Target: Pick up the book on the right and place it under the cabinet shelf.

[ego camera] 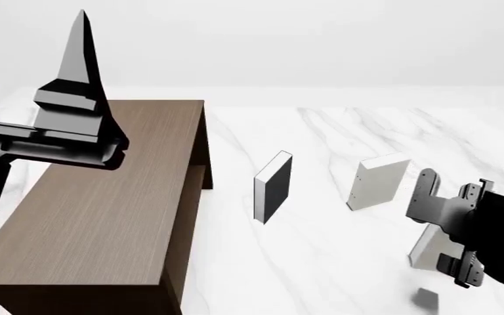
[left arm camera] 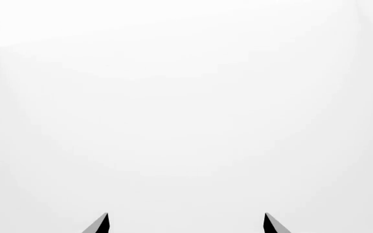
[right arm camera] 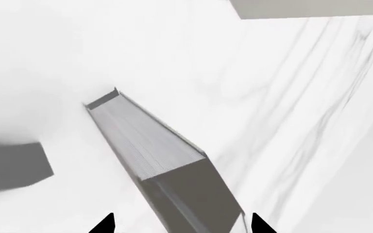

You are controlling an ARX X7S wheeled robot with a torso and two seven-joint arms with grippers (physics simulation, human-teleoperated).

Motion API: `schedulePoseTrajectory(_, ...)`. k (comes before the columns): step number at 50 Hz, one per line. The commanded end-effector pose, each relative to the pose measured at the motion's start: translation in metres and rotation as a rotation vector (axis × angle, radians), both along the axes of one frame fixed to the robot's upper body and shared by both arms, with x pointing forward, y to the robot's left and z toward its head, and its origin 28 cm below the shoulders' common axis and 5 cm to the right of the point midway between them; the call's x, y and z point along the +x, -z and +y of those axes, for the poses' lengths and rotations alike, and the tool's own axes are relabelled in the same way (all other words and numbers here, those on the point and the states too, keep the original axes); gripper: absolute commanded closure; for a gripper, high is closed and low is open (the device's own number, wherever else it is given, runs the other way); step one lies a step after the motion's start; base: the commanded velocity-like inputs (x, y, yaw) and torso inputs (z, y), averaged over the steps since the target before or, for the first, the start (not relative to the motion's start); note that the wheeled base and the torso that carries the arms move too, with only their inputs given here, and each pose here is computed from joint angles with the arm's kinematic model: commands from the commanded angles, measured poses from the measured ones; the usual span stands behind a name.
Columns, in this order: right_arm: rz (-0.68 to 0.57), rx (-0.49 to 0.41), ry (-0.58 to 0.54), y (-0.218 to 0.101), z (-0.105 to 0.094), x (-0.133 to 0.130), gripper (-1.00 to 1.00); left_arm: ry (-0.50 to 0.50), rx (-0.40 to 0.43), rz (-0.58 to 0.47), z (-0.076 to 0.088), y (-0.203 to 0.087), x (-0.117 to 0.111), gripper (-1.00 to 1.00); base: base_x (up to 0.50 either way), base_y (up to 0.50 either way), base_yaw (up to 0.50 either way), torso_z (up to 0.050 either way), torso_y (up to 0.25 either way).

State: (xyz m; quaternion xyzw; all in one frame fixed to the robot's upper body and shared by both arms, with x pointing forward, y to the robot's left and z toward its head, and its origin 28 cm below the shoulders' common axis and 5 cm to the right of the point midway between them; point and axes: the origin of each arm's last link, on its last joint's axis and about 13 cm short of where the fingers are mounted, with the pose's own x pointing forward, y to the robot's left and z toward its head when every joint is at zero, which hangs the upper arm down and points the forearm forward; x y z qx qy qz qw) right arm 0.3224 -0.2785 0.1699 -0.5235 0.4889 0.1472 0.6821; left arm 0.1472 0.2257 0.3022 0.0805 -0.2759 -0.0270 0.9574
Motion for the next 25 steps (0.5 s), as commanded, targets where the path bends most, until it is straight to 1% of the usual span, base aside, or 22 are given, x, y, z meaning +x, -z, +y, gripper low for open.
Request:
schedulePoseTrajectory(1,-0.007,-0.033,0.029,0.002,-0.004,0.000,-1.00,0.005,0.002,0.000,0.000,0.000,0.000,-1.00,0.00,0.00,0.00,0.000,0.000)
schedulePoseTrajectory(9,-0.015,-0.038,0.031,0.002,-0.004,0.002,-1.00,0.007,0.001,-0.001,0.000,0.000,0.000,-1.00,0.00,0.00,0.00,0.000,0.000)
schedulePoseTrajectory(25,-0.009,-0.025,0.032,0.014,-0.004,0.003,-1.00,0.005,0.004,-0.003,0.000,0.001,-0.001,-1.00,0.00,0.00,0.00,0.000,0.000)
